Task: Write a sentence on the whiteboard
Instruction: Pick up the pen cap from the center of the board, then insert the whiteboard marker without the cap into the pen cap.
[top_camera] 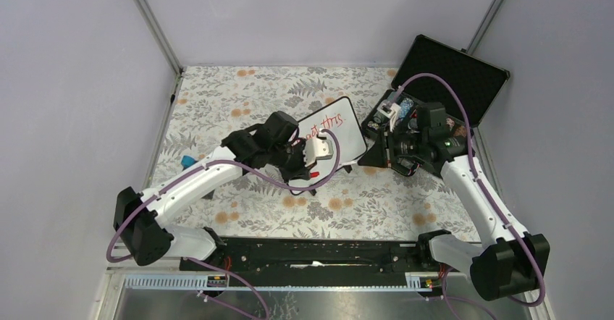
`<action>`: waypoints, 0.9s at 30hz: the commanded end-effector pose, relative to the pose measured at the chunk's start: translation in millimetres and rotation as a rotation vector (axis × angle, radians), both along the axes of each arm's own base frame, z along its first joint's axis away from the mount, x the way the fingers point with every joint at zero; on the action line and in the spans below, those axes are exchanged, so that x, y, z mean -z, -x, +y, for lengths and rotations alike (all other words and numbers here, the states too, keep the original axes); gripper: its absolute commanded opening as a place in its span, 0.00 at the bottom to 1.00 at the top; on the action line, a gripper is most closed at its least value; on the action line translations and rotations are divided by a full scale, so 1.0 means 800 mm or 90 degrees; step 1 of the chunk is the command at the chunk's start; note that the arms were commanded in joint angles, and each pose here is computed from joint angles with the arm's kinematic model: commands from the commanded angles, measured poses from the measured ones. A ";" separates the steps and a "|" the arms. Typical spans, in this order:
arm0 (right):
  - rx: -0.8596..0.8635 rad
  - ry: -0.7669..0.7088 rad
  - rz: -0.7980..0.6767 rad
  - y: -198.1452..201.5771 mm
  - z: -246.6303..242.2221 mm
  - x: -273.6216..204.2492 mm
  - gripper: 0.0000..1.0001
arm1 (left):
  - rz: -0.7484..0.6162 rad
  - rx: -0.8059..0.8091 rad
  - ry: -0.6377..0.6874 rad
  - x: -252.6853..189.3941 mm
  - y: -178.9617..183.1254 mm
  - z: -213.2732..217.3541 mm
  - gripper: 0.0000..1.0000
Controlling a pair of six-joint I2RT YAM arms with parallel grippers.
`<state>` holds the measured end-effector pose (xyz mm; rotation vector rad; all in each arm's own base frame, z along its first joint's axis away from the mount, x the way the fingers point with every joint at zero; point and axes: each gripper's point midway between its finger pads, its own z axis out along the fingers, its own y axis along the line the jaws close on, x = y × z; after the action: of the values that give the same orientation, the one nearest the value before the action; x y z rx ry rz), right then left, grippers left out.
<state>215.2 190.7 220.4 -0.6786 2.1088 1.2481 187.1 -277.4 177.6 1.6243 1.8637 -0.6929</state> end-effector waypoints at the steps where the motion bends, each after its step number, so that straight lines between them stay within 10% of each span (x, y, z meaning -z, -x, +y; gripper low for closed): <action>1: -0.077 -0.039 0.009 0.028 0.022 -0.029 0.00 | -0.026 0.010 0.022 -0.029 -0.001 0.001 0.00; 27: -0.106 -0.073 0.019 0.023 0.054 -0.070 0.00 | -0.119 0.001 0.092 -0.117 -0.024 -0.001 0.00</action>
<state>193.8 228.4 250.0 -0.7659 2.0993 1.4644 185.4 -281.2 219.4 1.6203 1.7744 -0.7236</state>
